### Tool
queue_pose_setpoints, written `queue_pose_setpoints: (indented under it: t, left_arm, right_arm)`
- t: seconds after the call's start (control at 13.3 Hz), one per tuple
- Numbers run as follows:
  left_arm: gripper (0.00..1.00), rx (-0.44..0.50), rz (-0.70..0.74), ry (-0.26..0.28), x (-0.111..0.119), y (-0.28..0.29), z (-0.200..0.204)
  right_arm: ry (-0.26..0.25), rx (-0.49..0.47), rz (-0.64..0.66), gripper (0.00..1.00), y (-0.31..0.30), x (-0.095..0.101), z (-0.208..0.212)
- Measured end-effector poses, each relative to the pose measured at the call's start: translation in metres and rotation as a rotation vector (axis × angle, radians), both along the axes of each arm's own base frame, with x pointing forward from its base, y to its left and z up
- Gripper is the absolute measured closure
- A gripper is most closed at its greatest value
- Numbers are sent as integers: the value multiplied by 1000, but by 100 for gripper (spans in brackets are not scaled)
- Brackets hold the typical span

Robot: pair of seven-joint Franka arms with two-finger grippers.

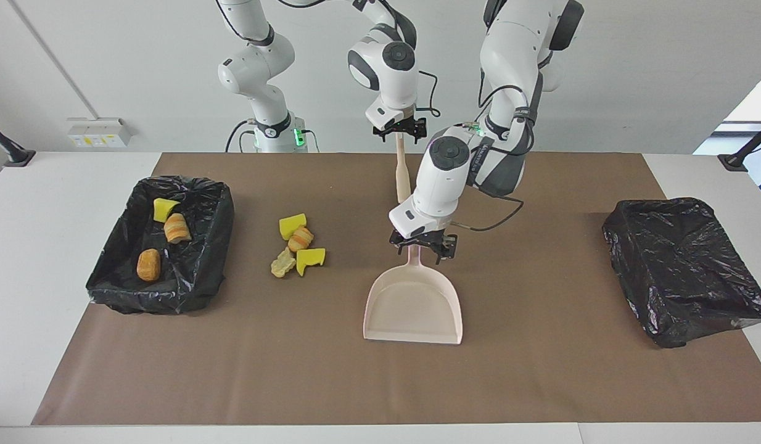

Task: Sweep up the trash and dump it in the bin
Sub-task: 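Take the dustpan with the left gripper while the right gripper reaches the brush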

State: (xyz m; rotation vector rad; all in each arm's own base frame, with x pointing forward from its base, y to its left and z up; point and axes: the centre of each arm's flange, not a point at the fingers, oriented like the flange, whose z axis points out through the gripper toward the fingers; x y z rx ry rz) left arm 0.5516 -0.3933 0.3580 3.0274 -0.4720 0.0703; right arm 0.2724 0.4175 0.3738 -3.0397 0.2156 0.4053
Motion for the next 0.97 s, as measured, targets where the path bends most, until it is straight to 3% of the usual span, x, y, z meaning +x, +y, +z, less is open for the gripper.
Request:
queue_pose_setpoints:
  t: [0.3, 0.37, 0.67, 0.97]
  left_arm:
    - [2, -1, 24, -3, -8, 0, -18]
    - [8, 4, 22, -12, -6, 2, -17]
    - [65, 50, -9, -62, -2, 7, -11]
    - [67, 63, -3, -70, 5, 19, -3]
  right_arm:
    - [-16, -4, -6, 0, 6, -13, -29]
    - [-15, -6, -7, 0, 5, -13, -30]
    - [-12, -9, 3, 4, 4, -15, -33]
    - [-12, -8, 18, 52, 4, -16, -34]
